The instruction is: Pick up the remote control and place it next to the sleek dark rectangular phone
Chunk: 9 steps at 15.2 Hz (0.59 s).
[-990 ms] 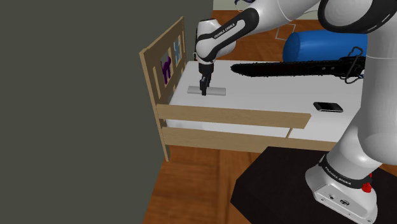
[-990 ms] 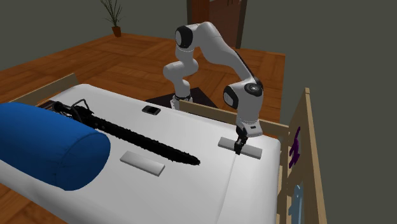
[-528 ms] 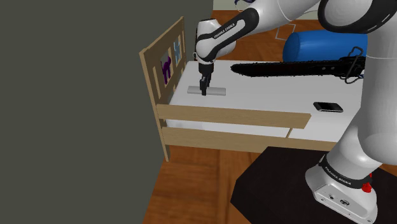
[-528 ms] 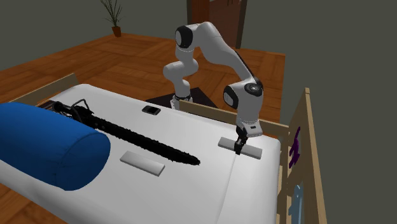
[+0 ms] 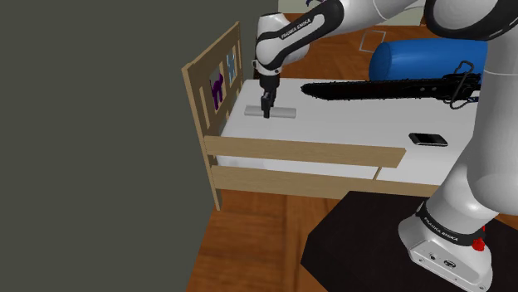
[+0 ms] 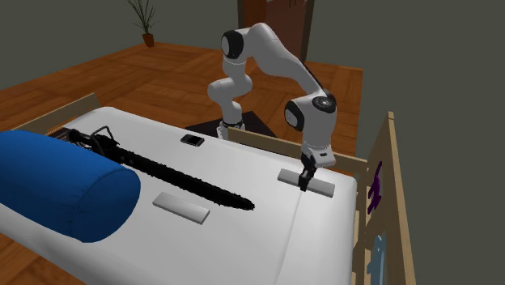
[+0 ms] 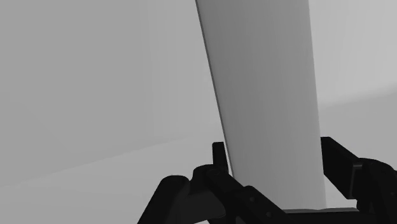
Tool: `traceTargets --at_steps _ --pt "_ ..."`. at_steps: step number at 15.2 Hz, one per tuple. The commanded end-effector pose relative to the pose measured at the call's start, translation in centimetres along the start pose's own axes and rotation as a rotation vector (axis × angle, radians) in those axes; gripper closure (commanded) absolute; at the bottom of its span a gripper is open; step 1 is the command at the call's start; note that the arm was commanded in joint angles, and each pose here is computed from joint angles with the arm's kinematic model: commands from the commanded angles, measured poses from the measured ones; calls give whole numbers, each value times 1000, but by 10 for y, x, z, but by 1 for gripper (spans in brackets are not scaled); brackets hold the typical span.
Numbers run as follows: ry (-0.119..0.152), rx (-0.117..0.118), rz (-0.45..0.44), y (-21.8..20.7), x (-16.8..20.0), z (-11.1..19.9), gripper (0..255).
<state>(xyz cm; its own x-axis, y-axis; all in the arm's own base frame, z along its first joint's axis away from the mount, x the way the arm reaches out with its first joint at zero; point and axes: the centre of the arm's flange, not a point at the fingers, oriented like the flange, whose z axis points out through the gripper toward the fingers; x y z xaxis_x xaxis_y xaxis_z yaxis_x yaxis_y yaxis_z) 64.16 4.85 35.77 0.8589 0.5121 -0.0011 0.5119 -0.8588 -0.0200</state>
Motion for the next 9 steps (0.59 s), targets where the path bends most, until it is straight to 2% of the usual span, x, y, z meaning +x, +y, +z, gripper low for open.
traceTargets --at_steps 1,9 --pt "0 0 0 -1 1 -10 255" --pt "0 0 0 -1 1 -53 255"
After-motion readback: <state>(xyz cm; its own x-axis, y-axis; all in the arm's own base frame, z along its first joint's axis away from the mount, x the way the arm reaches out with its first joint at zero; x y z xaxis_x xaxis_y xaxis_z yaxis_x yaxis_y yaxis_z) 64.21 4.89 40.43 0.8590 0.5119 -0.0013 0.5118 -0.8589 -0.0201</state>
